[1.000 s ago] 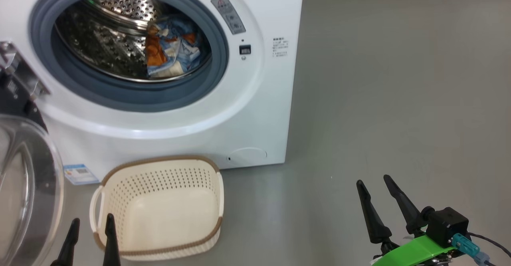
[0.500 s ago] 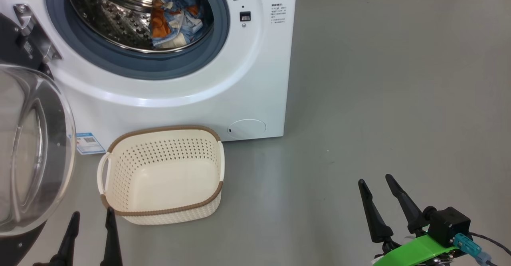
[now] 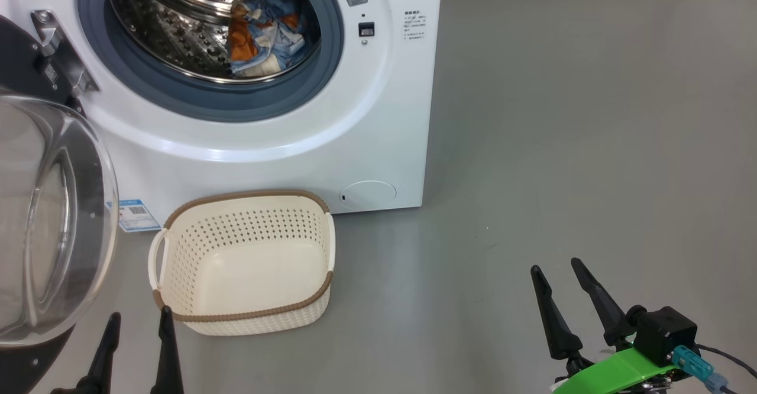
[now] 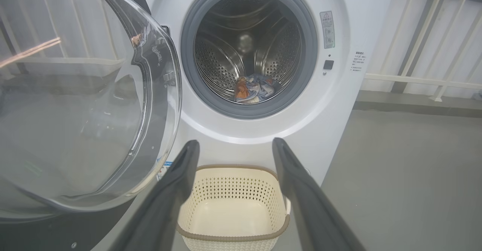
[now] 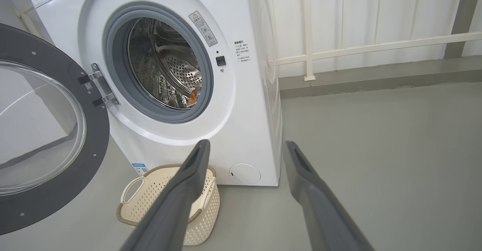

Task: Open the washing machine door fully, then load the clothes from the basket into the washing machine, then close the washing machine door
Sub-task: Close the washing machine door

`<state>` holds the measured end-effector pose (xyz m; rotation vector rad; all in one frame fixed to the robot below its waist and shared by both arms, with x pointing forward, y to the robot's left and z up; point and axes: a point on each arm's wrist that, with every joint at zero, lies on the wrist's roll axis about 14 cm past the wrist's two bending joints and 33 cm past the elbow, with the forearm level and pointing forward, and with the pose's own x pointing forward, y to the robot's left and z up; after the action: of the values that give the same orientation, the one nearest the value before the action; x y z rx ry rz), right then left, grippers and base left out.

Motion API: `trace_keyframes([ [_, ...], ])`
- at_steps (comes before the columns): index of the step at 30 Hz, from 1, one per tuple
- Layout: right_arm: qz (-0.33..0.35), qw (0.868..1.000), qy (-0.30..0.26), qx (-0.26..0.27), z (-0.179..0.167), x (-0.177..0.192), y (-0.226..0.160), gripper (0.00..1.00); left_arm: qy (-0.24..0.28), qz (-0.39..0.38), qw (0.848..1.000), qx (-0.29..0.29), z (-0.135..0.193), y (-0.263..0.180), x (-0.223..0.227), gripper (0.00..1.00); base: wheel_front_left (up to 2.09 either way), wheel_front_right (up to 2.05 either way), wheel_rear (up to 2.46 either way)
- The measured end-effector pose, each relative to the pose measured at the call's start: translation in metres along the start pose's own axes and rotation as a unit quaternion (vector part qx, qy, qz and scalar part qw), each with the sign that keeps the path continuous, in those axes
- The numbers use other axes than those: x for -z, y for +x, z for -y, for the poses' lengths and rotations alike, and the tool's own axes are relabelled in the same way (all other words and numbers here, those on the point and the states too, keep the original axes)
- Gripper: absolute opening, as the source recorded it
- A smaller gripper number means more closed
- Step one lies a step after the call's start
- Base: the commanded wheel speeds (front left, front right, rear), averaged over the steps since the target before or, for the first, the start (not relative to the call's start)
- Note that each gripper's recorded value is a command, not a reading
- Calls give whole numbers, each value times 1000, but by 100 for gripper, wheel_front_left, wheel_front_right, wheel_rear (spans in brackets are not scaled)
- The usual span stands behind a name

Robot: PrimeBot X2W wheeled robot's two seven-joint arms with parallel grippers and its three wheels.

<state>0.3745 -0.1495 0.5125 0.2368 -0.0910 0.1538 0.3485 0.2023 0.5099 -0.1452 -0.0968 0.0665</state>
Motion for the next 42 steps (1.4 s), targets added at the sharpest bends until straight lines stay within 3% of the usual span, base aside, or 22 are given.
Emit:
trace_keyframes([
  [21,-9,1000,1,-18,-11,6,5,100,-5,5,1000,-20,-8,-8,-4,100,0,0,0],
  [42,-26,991,7,-131,-83,21,32,100,2,17,991,-133,-64,-58,-16,100,0,0,0],
])
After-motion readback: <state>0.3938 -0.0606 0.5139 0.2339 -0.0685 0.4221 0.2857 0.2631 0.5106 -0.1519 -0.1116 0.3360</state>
